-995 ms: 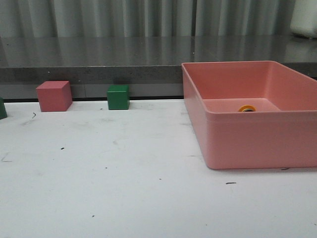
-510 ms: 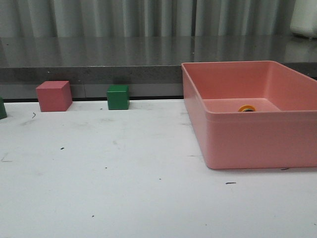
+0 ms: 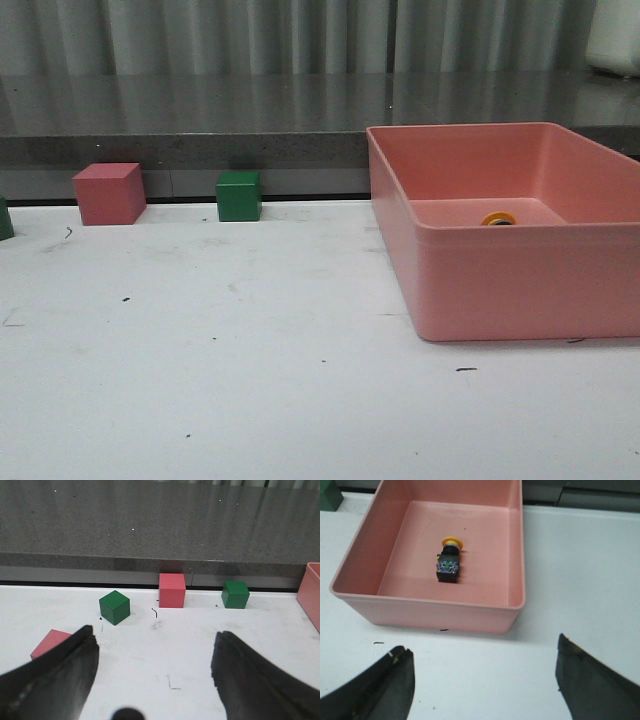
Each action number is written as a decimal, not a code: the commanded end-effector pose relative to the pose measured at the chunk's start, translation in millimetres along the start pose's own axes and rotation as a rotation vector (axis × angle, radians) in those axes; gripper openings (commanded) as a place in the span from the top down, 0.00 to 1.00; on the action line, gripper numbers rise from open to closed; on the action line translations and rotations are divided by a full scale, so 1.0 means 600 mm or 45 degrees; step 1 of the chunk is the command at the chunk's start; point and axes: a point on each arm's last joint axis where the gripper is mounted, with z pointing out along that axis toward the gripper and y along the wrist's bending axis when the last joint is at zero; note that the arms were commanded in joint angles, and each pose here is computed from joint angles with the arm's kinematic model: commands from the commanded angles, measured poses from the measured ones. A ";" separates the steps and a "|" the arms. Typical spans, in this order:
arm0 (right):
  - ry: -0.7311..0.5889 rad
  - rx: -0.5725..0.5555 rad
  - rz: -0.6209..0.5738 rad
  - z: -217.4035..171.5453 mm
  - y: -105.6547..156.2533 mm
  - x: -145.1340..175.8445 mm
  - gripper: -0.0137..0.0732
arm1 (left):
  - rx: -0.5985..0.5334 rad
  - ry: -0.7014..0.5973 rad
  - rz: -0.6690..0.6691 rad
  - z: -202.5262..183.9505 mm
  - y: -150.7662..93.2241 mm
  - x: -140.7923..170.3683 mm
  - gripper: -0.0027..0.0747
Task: Place and stand button with both arms
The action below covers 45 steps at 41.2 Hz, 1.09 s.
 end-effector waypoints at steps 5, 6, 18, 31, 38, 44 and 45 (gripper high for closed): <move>0.109 -0.090 0.024 0.029 0.018 -0.067 0.16 | 0.012 -0.128 -0.015 -0.005 -0.002 -0.027 0.43; 0.142 -0.099 0.017 0.037 0.020 -0.073 0.16 | 0.012 -0.128 -0.015 -0.005 -0.002 -0.027 0.44; 0.353 -0.147 -0.037 0.137 0.051 -0.134 0.16 | 0.012 -0.128 -0.015 -0.005 -0.002 -0.027 0.48; 0.556 -0.132 -0.052 0.267 0.067 -0.177 0.16 | 0.012 -0.128 -0.015 -0.005 -0.002 -0.027 0.50; 0.671 -0.125 -0.057 0.340 0.075 -0.185 0.16 | 0.012 -0.128 -0.015 -0.005 -0.002 -0.027 0.50; 0.765 -0.069 -0.059 0.398 0.075 -0.184 0.16 | 0.012 -0.128 -0.015 -0.005 -0.002 -0.027 0.50; 0.784 -0.050 -0.058 0.408 0.074 -0.183 0.16 | 0.012 -0.128 -0.015 -0.005 -0.002 -0.027 0.50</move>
